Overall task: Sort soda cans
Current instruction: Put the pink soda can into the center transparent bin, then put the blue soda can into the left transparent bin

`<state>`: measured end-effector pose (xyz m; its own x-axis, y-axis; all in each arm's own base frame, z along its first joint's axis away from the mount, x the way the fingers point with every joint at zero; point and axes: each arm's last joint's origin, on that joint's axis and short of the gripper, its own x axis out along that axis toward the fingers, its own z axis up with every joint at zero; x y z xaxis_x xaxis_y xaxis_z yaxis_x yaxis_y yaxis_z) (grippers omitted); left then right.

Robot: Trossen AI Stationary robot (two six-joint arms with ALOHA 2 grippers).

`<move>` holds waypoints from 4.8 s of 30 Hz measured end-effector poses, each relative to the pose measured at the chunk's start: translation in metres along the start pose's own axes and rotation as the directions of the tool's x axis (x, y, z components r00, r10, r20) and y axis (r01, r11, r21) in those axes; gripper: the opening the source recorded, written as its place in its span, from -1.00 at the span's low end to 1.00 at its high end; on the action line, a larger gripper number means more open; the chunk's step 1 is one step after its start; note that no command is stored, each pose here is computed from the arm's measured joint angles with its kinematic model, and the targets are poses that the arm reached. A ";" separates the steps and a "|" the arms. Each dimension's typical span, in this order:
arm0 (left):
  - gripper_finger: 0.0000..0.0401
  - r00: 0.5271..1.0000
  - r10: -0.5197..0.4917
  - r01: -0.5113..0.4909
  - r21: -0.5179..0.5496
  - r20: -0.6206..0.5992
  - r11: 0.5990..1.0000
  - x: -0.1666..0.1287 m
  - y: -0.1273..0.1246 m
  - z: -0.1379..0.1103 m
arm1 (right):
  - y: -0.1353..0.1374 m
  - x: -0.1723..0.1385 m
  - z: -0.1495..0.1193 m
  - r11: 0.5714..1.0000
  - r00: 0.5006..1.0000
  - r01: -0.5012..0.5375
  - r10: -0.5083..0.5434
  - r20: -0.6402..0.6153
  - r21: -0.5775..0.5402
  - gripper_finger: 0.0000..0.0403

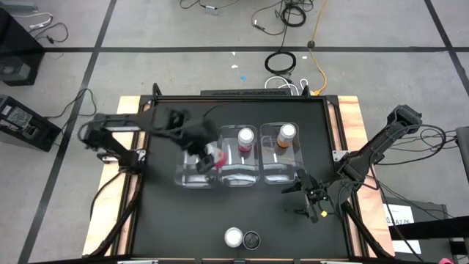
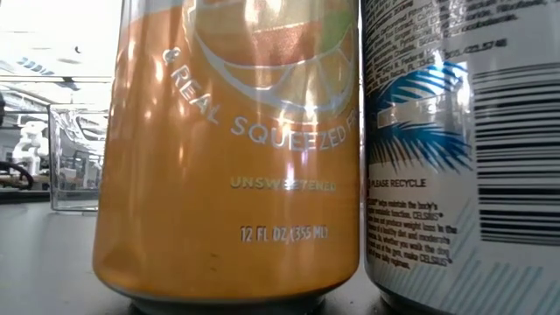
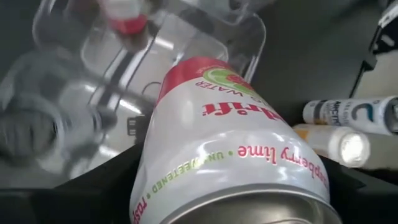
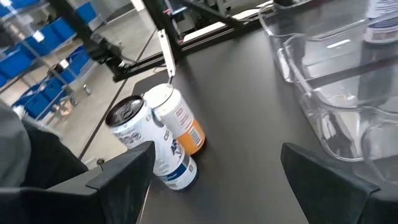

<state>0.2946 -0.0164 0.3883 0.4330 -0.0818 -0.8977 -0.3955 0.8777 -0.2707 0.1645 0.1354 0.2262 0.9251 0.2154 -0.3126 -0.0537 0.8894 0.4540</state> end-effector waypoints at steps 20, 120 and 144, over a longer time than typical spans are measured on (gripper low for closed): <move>0.59 0.956 0.125 -0.019 0.370 -0.265 0.929 0.104 0.061 0.083 | -0.004 -0.001 0.004 0.989 0.983 0.140 -0.143 0.118 0.039 0.69; 0.93 0.983 0.175 -0.152 0.309 -0.050 0.939 0.030 0.056 0.107 | -0.006 0.001 0.004 0.987 0.982 0.141 -0.150 0.115 0.080 0.69; 0.93 0.974 -0.026 -0.093 0.502 0.225 0.860 0.054 -0.091 0.011 | -0.004 0.001 0.007 0.988 0.981 0.117 -0.132 0.143 0.104 0.69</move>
<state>0.3633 -0.0957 0.3682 0.6143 0.0040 -0.7891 0.0260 0.9993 0.0254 0.1680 0.1292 0.2306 0.9684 0.0364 -0.2469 0.0947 0.8616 0.4987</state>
